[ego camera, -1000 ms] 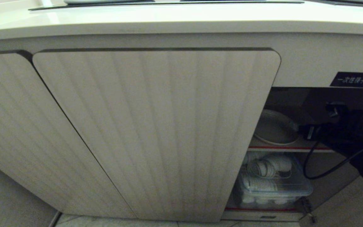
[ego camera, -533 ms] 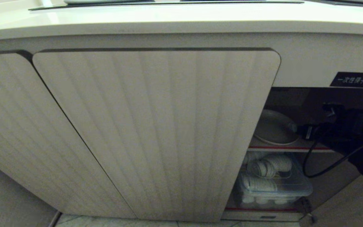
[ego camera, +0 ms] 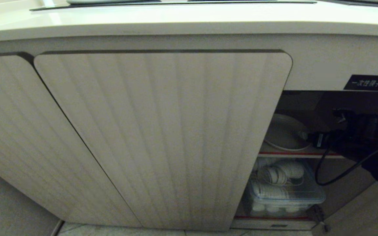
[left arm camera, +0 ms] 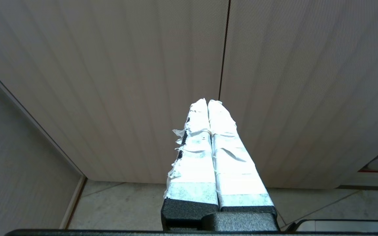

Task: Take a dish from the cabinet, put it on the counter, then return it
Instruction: Take the plate from the cabinet

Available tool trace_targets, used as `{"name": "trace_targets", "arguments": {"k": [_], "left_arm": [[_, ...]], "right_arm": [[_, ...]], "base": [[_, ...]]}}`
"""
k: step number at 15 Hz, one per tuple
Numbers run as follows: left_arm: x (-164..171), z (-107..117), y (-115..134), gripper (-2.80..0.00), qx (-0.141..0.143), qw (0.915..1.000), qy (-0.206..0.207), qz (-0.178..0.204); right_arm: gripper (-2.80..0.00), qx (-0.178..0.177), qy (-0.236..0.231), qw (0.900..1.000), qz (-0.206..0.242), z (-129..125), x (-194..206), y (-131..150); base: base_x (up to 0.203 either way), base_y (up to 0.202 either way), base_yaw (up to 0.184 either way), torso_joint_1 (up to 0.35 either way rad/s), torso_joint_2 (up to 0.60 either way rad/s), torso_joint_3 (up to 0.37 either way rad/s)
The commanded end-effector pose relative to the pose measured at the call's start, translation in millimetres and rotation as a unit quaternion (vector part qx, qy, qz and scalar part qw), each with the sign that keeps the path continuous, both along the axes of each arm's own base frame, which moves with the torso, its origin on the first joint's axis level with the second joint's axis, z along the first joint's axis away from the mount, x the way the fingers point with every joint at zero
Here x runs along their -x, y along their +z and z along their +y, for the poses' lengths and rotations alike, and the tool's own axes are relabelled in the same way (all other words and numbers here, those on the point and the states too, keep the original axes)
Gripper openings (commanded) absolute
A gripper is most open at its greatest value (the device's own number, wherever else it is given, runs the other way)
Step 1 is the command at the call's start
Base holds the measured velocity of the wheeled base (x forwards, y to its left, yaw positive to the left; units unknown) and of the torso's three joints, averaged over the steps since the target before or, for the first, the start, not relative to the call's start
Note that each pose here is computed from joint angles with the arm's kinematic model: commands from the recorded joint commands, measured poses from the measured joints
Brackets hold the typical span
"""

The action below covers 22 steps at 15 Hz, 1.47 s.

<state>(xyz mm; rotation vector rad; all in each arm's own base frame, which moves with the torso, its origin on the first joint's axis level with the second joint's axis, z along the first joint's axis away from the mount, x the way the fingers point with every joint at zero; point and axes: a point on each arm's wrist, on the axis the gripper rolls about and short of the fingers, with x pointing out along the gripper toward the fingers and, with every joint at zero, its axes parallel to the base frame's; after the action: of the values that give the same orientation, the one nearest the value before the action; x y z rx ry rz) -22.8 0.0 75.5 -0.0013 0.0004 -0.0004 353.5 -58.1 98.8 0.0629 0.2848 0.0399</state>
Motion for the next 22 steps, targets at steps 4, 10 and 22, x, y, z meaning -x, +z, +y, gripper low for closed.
{"name": "trace_targets", "arguments": {"k": [4,10,22], "left_arm": [[0.0,0.0,0.0,-2.8,0.0,1.0,0.0,0.0],[0.0,0.0,0.0,-2.8,0.0,1.0,0.0,0.0],[0.0,0.0,0.0,-2.8,0.0,1.0,0.0,0.0]], "right_arm": [[0.0,0.0,0.002,1.0,0.001,0.9,-1.1,2.5],[0.0,0.006,0.007,1.0,0.014,2.3,-3.3,2.4],[0.0,0.0,0.006,1.0,0.021,1.6,-7.1,3.4]], "base": [[0.0,0.0,0.0,0.0,0.0,0.0],[0.0,0.0,0.0,0.0,0.0,0.0],[0.0,0.0,0.0,0.0,0.0,0.0]]}}
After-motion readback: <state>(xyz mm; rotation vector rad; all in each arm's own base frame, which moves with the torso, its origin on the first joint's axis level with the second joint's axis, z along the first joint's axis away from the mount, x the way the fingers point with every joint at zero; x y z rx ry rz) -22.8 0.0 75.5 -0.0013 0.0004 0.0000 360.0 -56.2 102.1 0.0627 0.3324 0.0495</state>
